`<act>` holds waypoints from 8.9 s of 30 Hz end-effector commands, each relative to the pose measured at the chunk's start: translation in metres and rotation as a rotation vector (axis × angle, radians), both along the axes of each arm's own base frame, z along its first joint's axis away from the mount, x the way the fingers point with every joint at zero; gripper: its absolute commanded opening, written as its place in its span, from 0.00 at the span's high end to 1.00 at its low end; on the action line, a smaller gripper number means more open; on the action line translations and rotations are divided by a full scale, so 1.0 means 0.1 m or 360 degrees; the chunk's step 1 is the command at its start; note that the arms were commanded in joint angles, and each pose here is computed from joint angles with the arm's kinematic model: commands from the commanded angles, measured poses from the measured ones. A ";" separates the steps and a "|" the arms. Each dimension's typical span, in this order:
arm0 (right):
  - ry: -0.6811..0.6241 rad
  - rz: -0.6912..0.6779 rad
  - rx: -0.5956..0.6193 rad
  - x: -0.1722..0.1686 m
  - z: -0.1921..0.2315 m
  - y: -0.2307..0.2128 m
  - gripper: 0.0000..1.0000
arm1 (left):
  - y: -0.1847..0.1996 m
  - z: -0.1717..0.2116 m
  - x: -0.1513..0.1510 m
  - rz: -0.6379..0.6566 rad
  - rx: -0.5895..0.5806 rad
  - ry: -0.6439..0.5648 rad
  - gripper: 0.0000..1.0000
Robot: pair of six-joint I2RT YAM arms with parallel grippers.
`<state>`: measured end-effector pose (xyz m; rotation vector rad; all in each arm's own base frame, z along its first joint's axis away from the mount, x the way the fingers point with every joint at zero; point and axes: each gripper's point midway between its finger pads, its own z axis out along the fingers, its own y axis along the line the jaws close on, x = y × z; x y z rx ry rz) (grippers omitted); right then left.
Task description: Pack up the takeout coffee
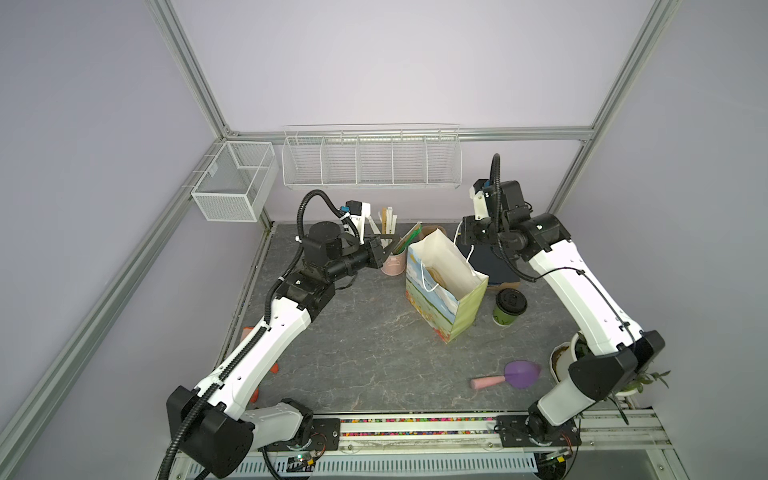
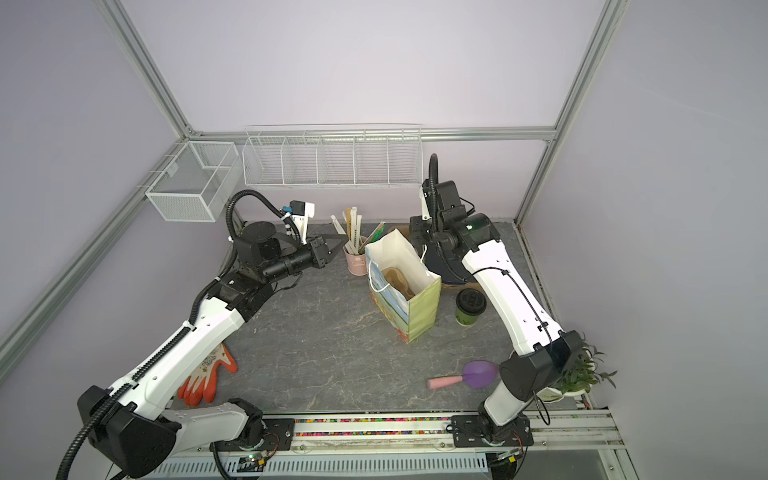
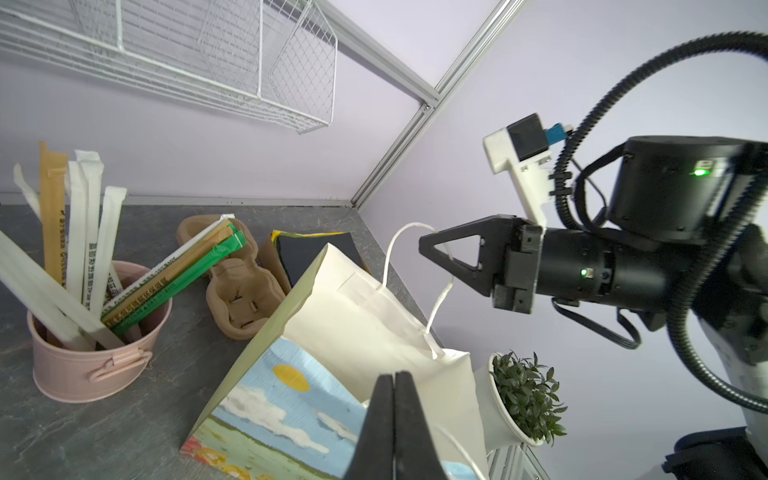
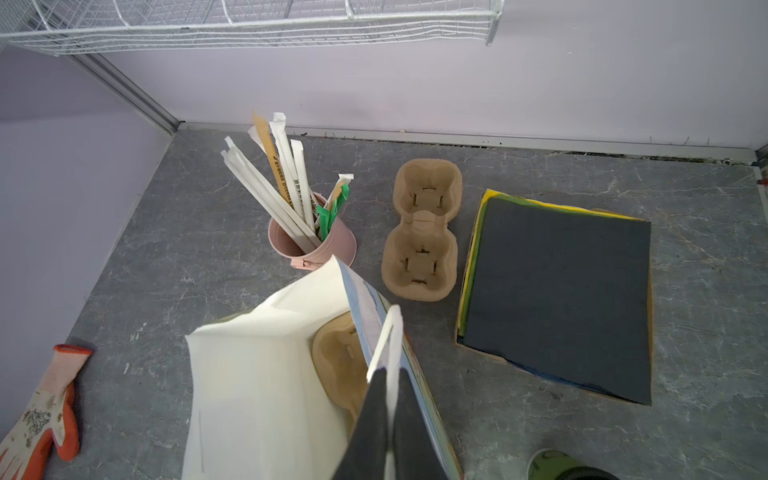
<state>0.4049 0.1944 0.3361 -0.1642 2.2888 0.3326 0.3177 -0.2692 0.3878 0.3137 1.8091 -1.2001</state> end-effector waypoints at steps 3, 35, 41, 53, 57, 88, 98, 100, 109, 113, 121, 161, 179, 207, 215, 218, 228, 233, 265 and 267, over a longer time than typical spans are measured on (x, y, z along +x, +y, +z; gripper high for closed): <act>-0.0044 0.0009 0.0073 0.00 0.14 0.03 0.85 | 0.05 0.04 0.02 0.0016 0.0032 -0.0049 1.00; 0.0557 -0.0687 -0.0145 -1.48 -0.89 -1.75 0.12 | 0.77 -0.52 -0.51 0.0390 0.0169 0.0232 0.17; 0.0702 -0.0644 -0.0081 -1.34 -1.22 -1.64 0.12 | 0.51 -0.50 -0.53 0.0251 0.0003 0.0340 0.17; 0.0878 -0.0718 -0.0181 -0.98 -1.59 -1.70 0.11 | 0.25 -0.68 -0.53 0.0247 0.0072 0.0405 0.17; 0.0925 -0.0725 -0.0224 -0.92 -1.68 -1.73 0.09 | 0.19 -0.73 -0.52 0.0234 0.0088 0.0424 0.18; 0.1053 -0.0688 -0.0267 -0.86 -2.09 -1.70 0.16 | 0.18 -0.88 -0.48 0.0264 0.0166 0.0467 0.19; 0.1063 -0.0688 -0.0276 -0.87 -2.12 -1.70 0.25 | 0.14 -0.89 -0.46 0.0250 0.0149 0.0492 0.19; 0.1069 -0.0690 -0.0279 -0.88 -2.13 -1.71 0.26 | 0.10 -0.86 -0.47 0.0223 0.0119 0.0501 0.19; 0.1008 -0.0684 -0.0244 -0.90 -2.00 -1.69 0.31 | -0.17 -0.59 -0.67 0.0106 0.0011 0.0483 0.20; 0.0983 -0.0676 -0.0227 -0.91 -1.95 -1.68 0.31 | -0.16 -0.43 -0.75 0.0129 -0.0067 0.0445 0.20; 0.0966 -0.0661 -0.0200 -0.93 -1.94 -1.66 0.33 | -0.19 -0.16 -0.80 0.0119 -0.0303 0.0425 0.20; 0.0688 -0.0617 -0.0106 -1.21 -1.22 -1.66 0.33 | -0.40 -0.50 -0.36 0.0099 -0.0063 0.0505 1.00; 0.0513 -0.0549 -0.0110 -1.36 -0.77 -1.65 0.34 | -0.25 -0.27 -0.52 0.0005 -0.0129 0.0441 0.43; 0.0442 -0.0499 -0.0071 -1.40 -0.53 -1.59 0.35 | -0.55 -0.47 -0.51 -0.0004 0.0216 0.0459 0.93; 0.0352 -0.0435 -0.0029 -1.51 -0.23 -1.52 0.36 | -0.42 -0.47 -0.36 0.0049 0.0289 0.0400 1.00; 0.0326 -0.0388 -0.0046 -1.55 -0.11 -1.47 0.36 | -0.33 -0.45 -0.26 0.0062 0.0310 0.0362 1.00; 0.0235 -0.0206 -0.0063 -1.70 0.28 -1.25 0.36 | -0.34 -0.48 -0.13 0.0022 0.0322 0.0359 1.00; 0.0170 -0.0137 -0.0014 -1.80 0.51 -1.19 0.35 | -0.22 -0.44 -0.18 0.0074 0.0356 0.0341 0.84; 0.0145 0.0429 -0.0279 -1.47 0.71 0.15 0.36 | 1.53 -0.29 -0.42 0.1090 0.0869 -0.0245 0.14; 0.0176 0.0434 -0.0303 -1.43 0.63 0.19 0.36 | 1.53 -0.32 -0.42 0.1088 0.0874 -0.0243 0.14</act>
